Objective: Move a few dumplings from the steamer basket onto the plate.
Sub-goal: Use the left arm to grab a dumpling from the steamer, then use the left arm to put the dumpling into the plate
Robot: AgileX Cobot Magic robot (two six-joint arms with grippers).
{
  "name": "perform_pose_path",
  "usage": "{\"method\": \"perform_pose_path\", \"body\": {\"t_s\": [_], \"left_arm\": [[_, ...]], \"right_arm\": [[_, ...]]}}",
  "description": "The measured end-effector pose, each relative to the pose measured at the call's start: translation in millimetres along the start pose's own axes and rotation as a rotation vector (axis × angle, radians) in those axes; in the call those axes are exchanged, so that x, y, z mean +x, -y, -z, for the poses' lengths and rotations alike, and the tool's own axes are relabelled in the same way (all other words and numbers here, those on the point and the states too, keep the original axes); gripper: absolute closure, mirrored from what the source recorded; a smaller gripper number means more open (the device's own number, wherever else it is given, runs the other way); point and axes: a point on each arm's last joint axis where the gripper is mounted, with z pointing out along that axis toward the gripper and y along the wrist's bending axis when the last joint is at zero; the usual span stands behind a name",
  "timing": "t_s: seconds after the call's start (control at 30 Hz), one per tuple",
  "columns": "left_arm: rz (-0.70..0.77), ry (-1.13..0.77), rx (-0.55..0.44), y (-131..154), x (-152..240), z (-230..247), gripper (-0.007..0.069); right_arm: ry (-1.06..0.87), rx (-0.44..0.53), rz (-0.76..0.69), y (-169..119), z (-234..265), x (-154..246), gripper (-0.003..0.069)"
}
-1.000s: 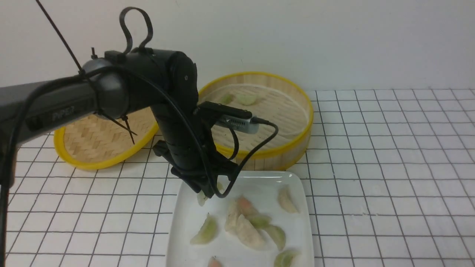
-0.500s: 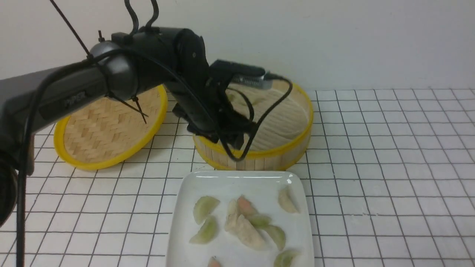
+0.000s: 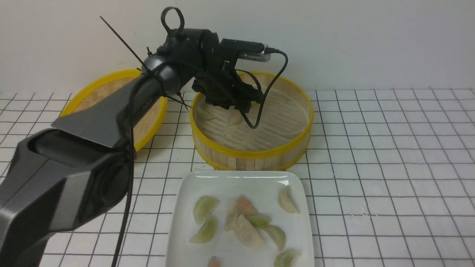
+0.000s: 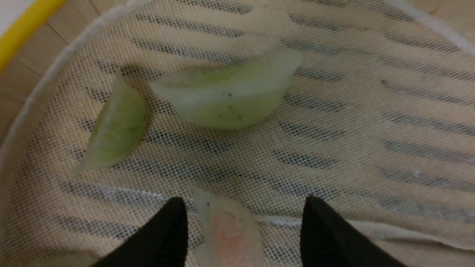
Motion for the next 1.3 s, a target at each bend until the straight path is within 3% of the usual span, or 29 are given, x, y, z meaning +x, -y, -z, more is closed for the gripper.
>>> {"method": "perform_pose_path", "body": {"t_s": [0.17, 0.3, 0.43, 0.53, 0.67, 0.77, 0.9, 1.1, 1.3], "left_arm": [[-0.012, -0.027, -0.01, -3, 6, -11, 0.0276], [-0.029, -0.065, -0.044, -5, 6, -7, 0.0435], [-0.055, -0.17, -0.085, -4, 6, 18, 0.0449], [-0.076, -0.12, -0.089, 3, -14, 65, 0.045], [-0.07, -0.008, -0.023, 21, -32, 135, 0.045], [-0.067, -0.009, 0.061, 45, -21, 184, 0.045], [-0.114, -0.106, 0.114, 80, 16, 209, 0.045], [-0.211, -0.387, 0.139, 118, 85, 163, 0.045], [-0.241, -0.406, 0.11, 122, 99, 108, 0.045]], "right_arm": [[0.0, 0.0, 0.0, 0, 0, 0, 0.0669], [0.0, 0.0, 0.0, 0, 0, 0, 0.0669], [0.0, 0.0, 0.0, 0, 0, 0, 0.0669], [0.0, 0.0, 0.0, 0, 0, 0, 0.0669], [0.0, 0.0, 0.0, 0, 0, 0, 0.0669], [0.0, 0.0, 0.0, 0, 0, 0, 0.0669], [0.0, 0.0, 0.0, 0, 0, 0, 0.0669], [0.0, 0.0, 0.0, 0, 0, 0, 0.0669], [0.0, 0.0, 0.0, 0, 0, 0, 0.0669]]}}
